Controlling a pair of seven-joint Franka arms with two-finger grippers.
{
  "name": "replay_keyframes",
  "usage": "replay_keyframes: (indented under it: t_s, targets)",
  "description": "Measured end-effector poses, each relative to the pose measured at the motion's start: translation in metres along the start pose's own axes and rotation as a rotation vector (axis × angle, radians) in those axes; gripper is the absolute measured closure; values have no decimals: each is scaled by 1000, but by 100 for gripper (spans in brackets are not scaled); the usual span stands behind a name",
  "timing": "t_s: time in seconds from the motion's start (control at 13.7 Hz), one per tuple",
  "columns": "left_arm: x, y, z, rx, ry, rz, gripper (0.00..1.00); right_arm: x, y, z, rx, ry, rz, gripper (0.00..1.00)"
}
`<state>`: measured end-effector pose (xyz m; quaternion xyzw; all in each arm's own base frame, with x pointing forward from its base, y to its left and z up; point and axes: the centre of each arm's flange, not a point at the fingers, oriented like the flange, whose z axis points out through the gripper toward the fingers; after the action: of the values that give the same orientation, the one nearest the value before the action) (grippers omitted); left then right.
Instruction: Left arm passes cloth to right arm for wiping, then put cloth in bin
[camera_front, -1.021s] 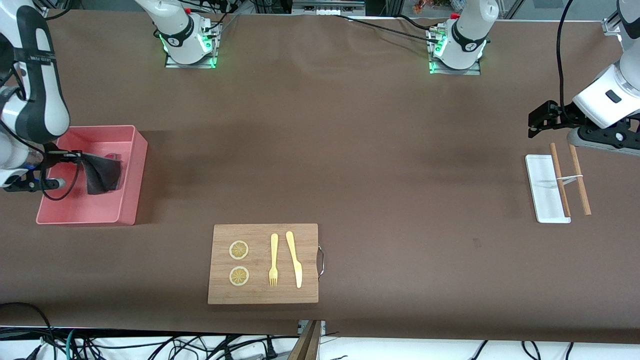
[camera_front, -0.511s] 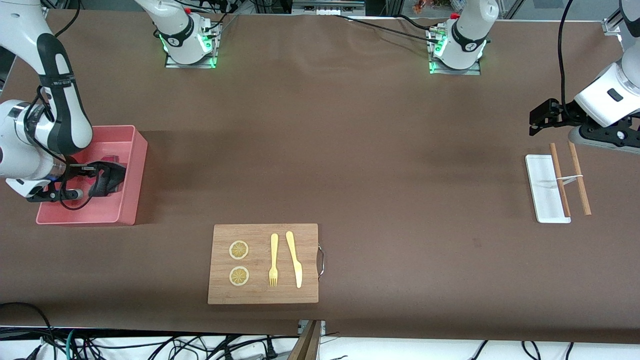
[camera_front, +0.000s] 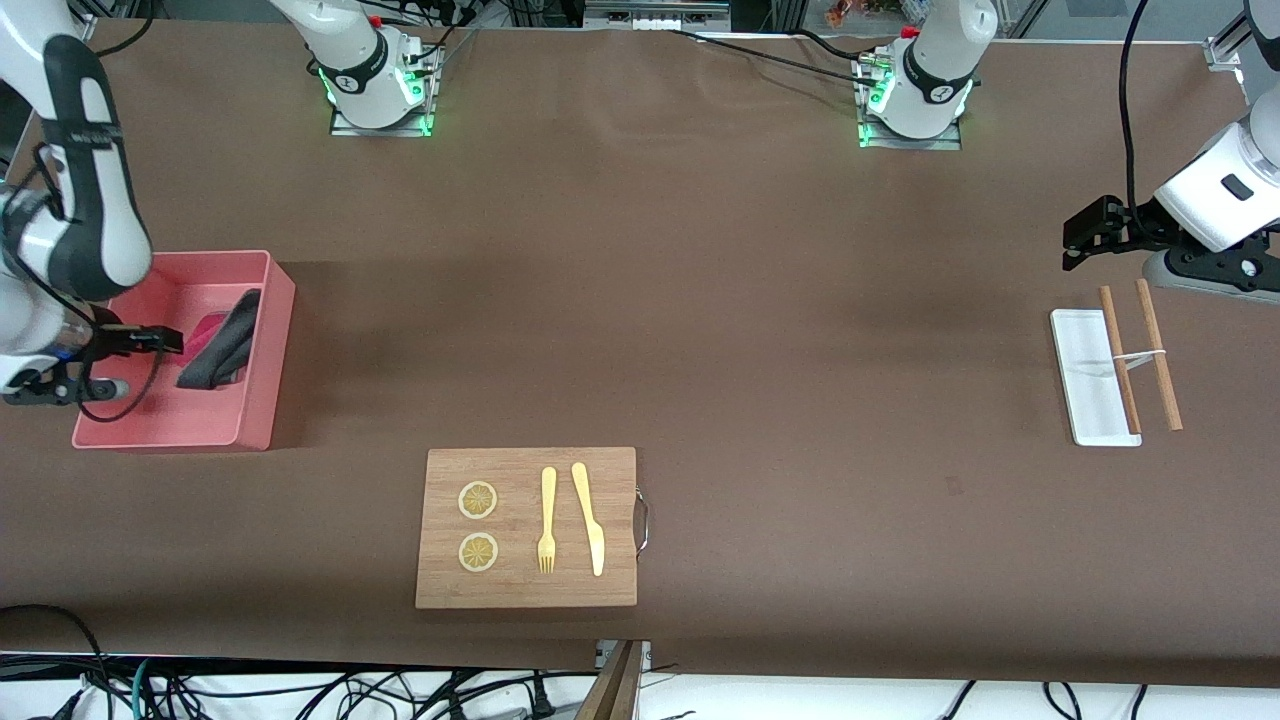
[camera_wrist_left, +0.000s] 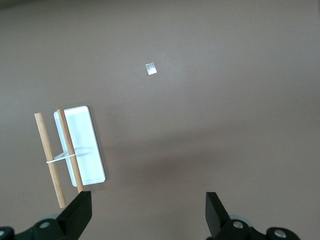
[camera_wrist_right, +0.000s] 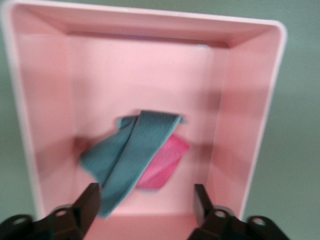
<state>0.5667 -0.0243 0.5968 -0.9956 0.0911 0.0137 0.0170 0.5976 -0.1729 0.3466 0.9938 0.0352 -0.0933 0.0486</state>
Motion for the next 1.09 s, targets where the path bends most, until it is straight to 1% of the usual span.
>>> replay_keyframes:
  t_s: [0.07, 0.15, 0.22, 0.36, 0.51, 0.66, 0.95, 1.02, 1.09]
  targets:
    - [0, 0, 0, 0, 0, -1, 0, -6, -4, -27, 22, -15, 3, 1]
    - [0, 0, 0, 0, 0, -1, 0, -13, -10, -55, 38, -23, -3, 0]
    - [0, 0, 0, 0, 0, -1, 0, -20, -18, -82, 44, -20, -14, 0]
    - [0, 0, 0, 0, 0, -1, 0, -34, -28, -123, 44, 8, -26, 0]
    - [0, -1, 0, 0, 0, -1, 0, -49, -37, -150, 47, 21, -25, 0]
    - [0, -1, 0, 0, 0, -1, 0, -64, -54, -175, 51, 17, -4, 0]
    - [0, -1, 0, 0, 0, -1, 0, -82, -103, -233, 42, 21, -54, 0]
    - [0, -1, 0, 0, 0, -1, 0, -85, -108, -245, 40, 25, -62, 0]
    - [0, -1, 0, 0, 0, -1, 0, -87, -110, -258, 36, 42, -64, 0]
